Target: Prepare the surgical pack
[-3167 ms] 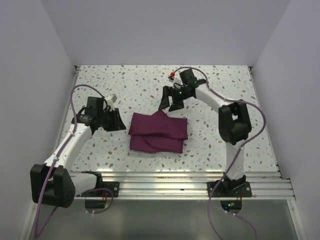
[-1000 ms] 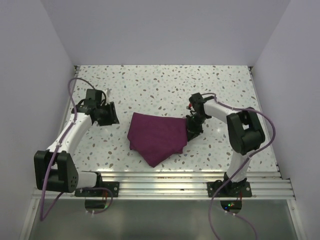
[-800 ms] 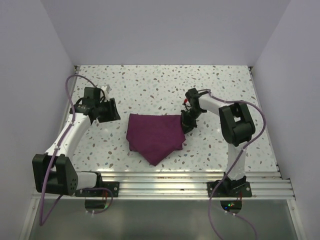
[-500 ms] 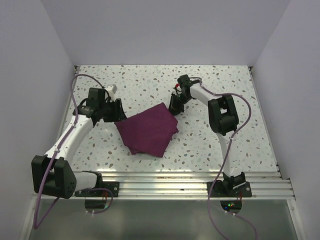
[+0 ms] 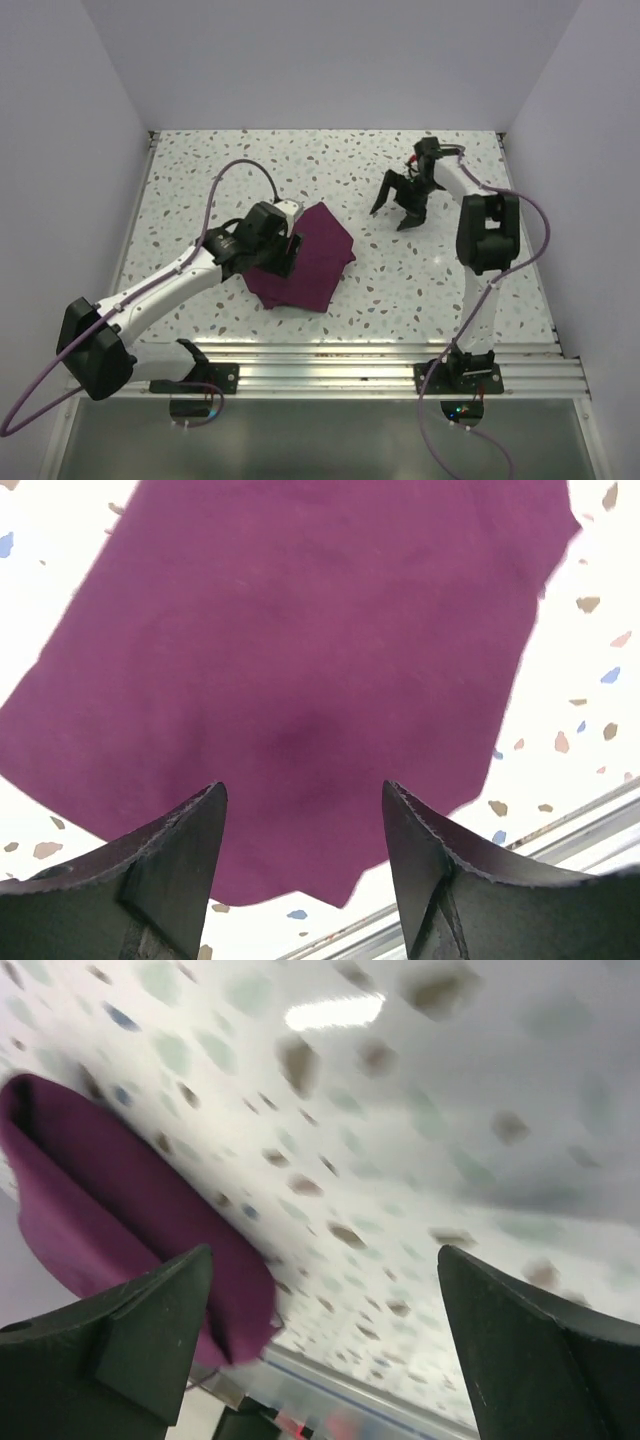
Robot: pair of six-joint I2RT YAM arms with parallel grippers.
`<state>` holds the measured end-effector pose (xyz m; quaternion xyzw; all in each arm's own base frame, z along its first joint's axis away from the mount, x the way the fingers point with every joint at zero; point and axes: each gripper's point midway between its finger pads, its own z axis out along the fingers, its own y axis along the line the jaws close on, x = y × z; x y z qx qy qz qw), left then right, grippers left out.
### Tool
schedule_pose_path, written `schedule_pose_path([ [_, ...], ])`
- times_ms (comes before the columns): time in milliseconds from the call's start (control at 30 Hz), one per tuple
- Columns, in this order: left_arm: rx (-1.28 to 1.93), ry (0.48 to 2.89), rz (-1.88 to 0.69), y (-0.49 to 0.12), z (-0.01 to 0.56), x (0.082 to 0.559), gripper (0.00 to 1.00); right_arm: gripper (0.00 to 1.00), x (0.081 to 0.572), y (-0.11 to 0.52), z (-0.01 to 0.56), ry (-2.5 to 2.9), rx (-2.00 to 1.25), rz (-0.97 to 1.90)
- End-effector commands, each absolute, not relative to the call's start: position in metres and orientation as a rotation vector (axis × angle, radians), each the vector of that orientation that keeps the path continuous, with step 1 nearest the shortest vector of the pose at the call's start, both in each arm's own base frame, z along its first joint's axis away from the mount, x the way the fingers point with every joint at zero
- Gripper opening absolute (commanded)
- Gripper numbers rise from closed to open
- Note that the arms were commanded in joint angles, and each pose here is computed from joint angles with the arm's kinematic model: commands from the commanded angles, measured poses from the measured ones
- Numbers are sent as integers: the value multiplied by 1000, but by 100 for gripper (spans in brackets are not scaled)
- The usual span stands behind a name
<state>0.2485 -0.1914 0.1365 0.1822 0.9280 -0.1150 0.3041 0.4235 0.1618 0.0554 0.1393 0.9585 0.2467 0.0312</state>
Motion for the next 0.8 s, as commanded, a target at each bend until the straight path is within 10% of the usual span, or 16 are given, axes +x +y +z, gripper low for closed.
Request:
schedule_pose_path([
  [0,580,2409,-163,-201,143,237,68,99,378,138,93,2929,318,700],
  [767,744,2446,349,-202,80,209,57,99,208,194,117,2866,270,913],
])
